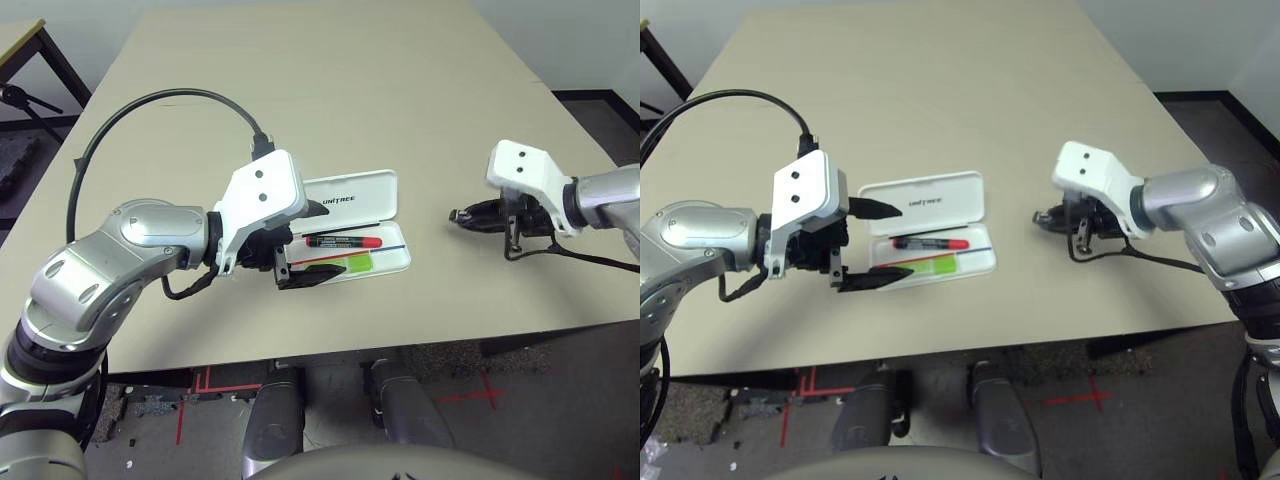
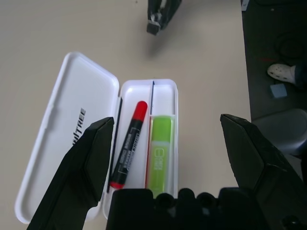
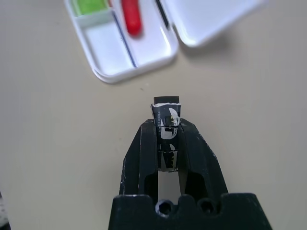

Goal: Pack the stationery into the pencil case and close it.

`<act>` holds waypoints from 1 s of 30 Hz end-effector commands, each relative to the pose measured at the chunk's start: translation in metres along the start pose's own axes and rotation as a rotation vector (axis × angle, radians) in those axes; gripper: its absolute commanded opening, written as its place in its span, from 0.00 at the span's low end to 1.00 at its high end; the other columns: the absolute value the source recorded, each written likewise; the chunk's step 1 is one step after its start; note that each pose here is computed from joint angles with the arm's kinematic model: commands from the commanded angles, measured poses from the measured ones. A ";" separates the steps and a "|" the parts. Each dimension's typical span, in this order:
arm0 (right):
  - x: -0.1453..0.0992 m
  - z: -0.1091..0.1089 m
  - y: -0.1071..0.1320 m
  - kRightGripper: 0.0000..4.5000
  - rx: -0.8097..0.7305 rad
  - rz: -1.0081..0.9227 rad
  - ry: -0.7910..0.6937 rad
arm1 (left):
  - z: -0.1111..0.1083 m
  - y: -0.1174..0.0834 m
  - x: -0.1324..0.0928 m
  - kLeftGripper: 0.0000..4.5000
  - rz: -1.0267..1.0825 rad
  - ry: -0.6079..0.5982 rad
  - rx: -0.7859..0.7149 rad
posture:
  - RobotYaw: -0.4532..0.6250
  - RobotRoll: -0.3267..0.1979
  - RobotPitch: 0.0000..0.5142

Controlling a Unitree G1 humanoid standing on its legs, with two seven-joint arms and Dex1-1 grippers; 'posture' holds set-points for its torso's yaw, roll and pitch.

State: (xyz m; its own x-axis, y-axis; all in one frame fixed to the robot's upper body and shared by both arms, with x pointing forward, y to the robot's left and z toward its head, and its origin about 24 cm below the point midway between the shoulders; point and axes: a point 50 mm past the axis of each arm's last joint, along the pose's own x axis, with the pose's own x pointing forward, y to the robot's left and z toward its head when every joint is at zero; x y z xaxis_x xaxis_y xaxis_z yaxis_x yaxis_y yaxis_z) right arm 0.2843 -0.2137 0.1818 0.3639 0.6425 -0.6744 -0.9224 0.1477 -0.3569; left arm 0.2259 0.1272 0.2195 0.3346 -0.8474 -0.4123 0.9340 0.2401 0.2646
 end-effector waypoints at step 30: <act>0.078 0.029 0.017 0.10 -0.190 0.185 -0.070 | -0.006 -0.009 0.000 1.00 0.009 0.026 -0.015 | 0.44 0.62 0.28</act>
State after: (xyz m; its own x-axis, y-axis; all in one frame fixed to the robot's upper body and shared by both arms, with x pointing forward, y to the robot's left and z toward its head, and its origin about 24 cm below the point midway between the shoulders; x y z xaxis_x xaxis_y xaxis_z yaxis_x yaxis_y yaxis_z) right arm 0.2929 -0.1388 0.1427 0.1853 0.7054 -0.6841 -0.9245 -0.1107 -0.3646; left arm 0.2209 0.1278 0.2115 0.3449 -0.8334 -0.4318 0.9348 0.2635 0.2381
